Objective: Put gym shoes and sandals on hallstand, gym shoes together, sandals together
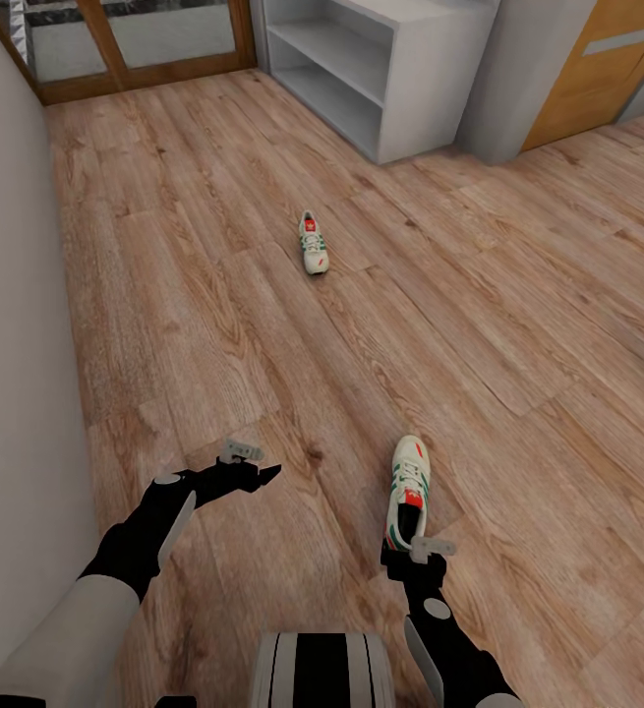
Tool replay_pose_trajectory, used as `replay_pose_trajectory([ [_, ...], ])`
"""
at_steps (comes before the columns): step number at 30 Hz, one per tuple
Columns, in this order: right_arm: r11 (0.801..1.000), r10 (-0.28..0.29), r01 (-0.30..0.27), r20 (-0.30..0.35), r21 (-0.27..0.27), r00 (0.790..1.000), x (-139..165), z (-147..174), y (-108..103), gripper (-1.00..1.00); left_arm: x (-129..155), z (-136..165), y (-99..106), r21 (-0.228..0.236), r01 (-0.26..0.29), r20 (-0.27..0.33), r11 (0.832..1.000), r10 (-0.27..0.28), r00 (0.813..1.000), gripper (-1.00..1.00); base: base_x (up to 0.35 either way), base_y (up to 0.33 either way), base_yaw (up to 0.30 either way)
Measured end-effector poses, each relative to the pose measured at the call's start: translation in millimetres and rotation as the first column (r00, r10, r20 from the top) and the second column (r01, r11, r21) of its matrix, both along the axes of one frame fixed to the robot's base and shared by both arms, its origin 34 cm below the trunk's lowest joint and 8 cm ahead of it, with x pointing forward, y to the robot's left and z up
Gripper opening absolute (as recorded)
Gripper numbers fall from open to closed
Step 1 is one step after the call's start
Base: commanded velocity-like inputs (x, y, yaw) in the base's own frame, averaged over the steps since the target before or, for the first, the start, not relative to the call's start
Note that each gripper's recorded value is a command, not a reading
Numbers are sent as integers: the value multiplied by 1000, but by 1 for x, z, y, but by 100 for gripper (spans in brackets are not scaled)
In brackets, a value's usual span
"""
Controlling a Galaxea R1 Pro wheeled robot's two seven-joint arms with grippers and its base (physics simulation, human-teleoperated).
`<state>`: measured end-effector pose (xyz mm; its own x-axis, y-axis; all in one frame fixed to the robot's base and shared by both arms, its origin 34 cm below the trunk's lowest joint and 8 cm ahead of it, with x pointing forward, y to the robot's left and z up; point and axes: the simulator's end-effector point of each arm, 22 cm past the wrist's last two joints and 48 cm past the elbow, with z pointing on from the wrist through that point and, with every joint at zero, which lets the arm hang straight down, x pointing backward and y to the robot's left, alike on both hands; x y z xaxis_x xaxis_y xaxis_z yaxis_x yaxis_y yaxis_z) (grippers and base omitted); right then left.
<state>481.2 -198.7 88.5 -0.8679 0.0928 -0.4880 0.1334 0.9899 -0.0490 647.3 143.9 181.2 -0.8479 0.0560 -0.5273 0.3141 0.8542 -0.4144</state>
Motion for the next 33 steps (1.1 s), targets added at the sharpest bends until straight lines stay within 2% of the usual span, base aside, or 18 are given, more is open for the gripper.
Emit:
replay_pose_trajectory([
  [16,1000,0,0,0,0,1000,0,0,0,100,-1,-1,0,0,1,-2,1000,-1,1000,100,0,0,0],
  [24,1000,0,0,-33,0,999,-14,-14,0,100,-12,-20,0,1,2,-35,1000,-2,999,100,0,0,0],
  [33,1000,-1,1,-17,-1,1000,-12,-12,0,100,-12,-20,0,1,1,-37,1000,-1,999,100,0,0,0],
])
